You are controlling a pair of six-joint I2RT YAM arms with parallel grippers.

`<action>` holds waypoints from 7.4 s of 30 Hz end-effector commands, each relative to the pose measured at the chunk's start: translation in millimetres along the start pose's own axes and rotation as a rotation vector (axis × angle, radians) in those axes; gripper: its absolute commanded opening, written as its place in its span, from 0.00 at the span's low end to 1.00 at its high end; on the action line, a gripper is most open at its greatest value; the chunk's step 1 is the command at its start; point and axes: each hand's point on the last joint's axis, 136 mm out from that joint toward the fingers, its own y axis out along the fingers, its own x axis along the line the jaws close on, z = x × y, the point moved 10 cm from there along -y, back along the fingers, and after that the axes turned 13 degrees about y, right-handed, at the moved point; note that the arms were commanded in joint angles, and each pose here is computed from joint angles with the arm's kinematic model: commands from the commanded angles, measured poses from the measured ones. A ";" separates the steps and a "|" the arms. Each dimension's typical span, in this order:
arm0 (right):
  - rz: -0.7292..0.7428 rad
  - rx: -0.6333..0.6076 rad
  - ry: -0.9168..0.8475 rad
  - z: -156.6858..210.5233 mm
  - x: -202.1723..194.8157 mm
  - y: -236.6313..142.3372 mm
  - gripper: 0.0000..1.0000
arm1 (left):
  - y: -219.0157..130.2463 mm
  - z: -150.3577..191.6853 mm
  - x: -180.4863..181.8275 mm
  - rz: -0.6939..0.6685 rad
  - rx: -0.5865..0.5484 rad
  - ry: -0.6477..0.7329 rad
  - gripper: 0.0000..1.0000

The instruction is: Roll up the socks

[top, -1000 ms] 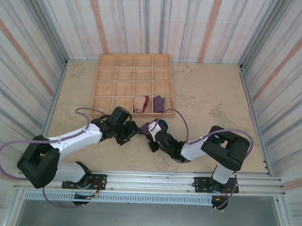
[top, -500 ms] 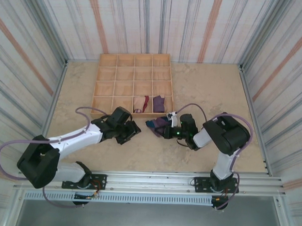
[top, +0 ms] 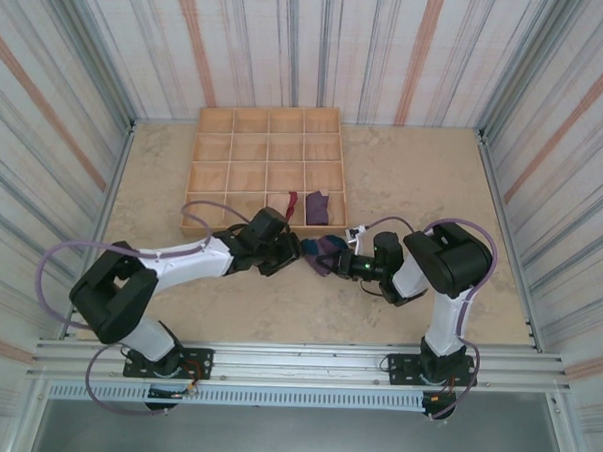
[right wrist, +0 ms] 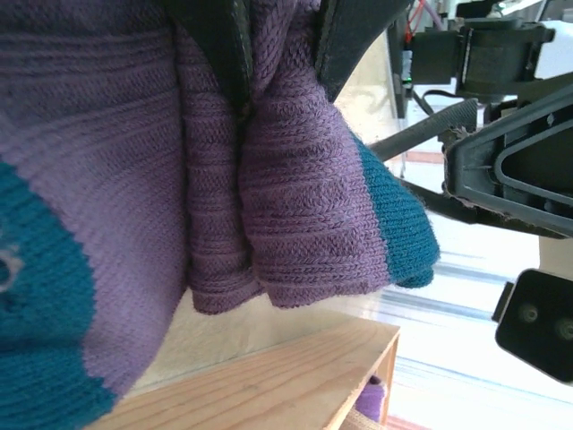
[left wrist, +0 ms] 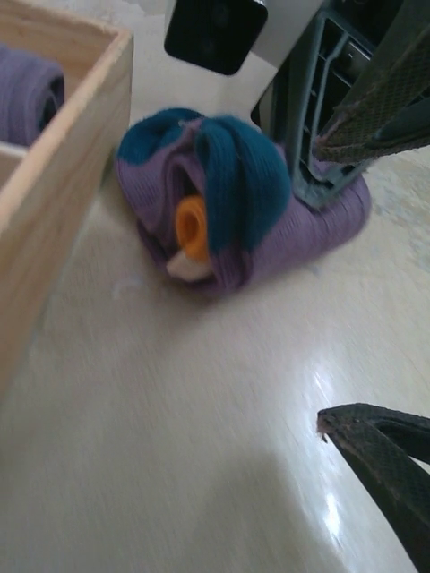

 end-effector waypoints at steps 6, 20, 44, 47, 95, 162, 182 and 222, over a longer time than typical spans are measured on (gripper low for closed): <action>0.335 0.046 0.403 37.9 -66.8 -19.8 0.00 | 36.8 -0.6 -13.3 -0.016 -0.030 0.018 0.66; 0.258 0.012 0.390 28.5 -56.6 -26.1 0.20 | 67.9 4.8 11.8 -0.133 0.059 -0.045 0.14; 0.771 -0.202 -0.924 84.8 89.1 -23.0 0.67 | 26.2 -10.8 -7.5 -0.240 0.265 0.181 0.00; 0.784 -0.229 -1.090 95.9 93.8 -1.9 0.66 | 24.8 -10.5 -6.8 -0.241 0.285 0.169 0.00; 0.232 0.062 -0.038 24.2 -25.2 -3.8 0.00 | -19.2 -15.6 18.1 0.088 0.109 0.002 0.73; 0.490 0.100 0.023 -6.1 13.6 -11.6 0.01 | 58.3 -0.8 -0.7 0.048 0.238 0.388 0.44; 0.441 0.041 0.046 -28.4 148.9 41.6 0.00 | -136.9 -49.7 48.5 -0.147 0.021 0.189 0.99; 0.484 -0.044 0.138 -53.7 142.8 232.8 0.00 | -192.4 -24.1 120.5 -0.042 -0.032 0.012 0.99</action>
